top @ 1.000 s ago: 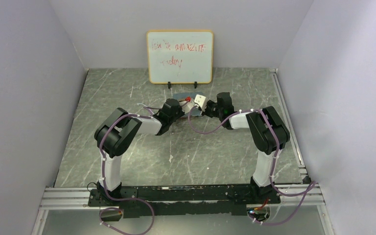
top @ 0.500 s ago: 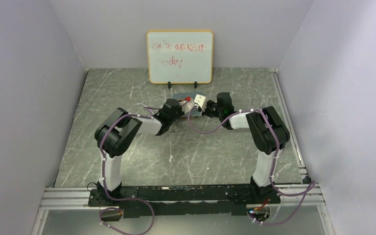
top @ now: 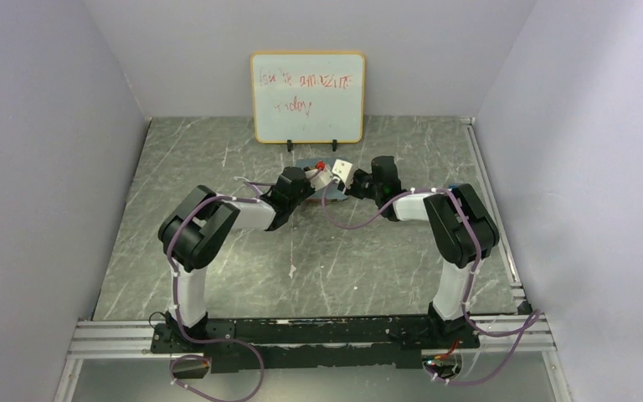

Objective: Organize the sunglasses
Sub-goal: Place the glasses cleaning cloth in the sunglasses case.

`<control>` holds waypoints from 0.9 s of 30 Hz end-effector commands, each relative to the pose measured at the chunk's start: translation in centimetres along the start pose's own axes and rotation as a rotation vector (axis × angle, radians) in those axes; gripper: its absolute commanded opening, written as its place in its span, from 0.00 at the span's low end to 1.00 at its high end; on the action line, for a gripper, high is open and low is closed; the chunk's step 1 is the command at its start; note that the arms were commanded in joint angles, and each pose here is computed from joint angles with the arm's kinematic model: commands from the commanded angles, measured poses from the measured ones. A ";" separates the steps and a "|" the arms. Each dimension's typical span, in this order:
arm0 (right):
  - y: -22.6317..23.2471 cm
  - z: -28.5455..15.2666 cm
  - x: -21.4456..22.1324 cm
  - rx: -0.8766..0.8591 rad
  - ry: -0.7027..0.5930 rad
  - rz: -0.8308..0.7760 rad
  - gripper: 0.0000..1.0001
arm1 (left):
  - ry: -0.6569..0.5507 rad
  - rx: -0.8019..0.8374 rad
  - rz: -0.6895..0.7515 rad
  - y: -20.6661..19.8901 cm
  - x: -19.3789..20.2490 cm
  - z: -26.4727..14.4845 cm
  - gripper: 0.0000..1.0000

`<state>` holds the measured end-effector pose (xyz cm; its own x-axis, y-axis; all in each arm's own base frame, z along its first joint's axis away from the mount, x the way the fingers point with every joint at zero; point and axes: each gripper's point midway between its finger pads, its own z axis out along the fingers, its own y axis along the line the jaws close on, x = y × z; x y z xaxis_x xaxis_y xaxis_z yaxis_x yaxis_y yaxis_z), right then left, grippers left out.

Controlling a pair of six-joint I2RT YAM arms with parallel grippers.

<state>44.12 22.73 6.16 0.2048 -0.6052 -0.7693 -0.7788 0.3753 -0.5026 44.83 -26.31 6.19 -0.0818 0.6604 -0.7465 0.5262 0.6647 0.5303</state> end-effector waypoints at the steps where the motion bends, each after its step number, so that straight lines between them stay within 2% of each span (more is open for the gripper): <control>1: -0.7 -0.7 -2.1 0.011 -0.057 -0.017 0.34 | -0.082 -0.054 -0.042 1.9 -3.0 -0.9 0.26; 11: 0.4 -1.5 -4.0 -0.070 -0.109 -0.010 0.33 | -0.100 -0.033 -0.072 2.2 -3.6 -2.8 0.33; 16: 1.0 -2.0 -4.7 -0.119 -0.112 -0.007 0.32 | -0.115 -0.020 -0.078 2.5 -4.0 -4.5 0.46; 21: 1.5 -3.0 -4.9 -0.143 -0.097 -0.020 0.34 | -0.104 -0.022 -0.064 3.3 -3.6 -6.5 0.50; 24: 2.0 -4.5 -6.0 -0.187 -0.092 -0.021 0.40 | -0.053 0.010 -0.055 3.8 -2.3 -8.3 0.52; 27: 2.2 -6.4 -7.6 -0.215 -0.089 -0.011 0.52 | -0.009 0.042 -0.073 4.7 -1.1 -10.1 0.54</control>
<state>39.04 23.27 8.79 0.2035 -0.5750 -0.7924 -0.8750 0.2564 -0.4108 40.19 -22.57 12.39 -0.0689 0.6136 -0.7866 0.5251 0.6927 0.4944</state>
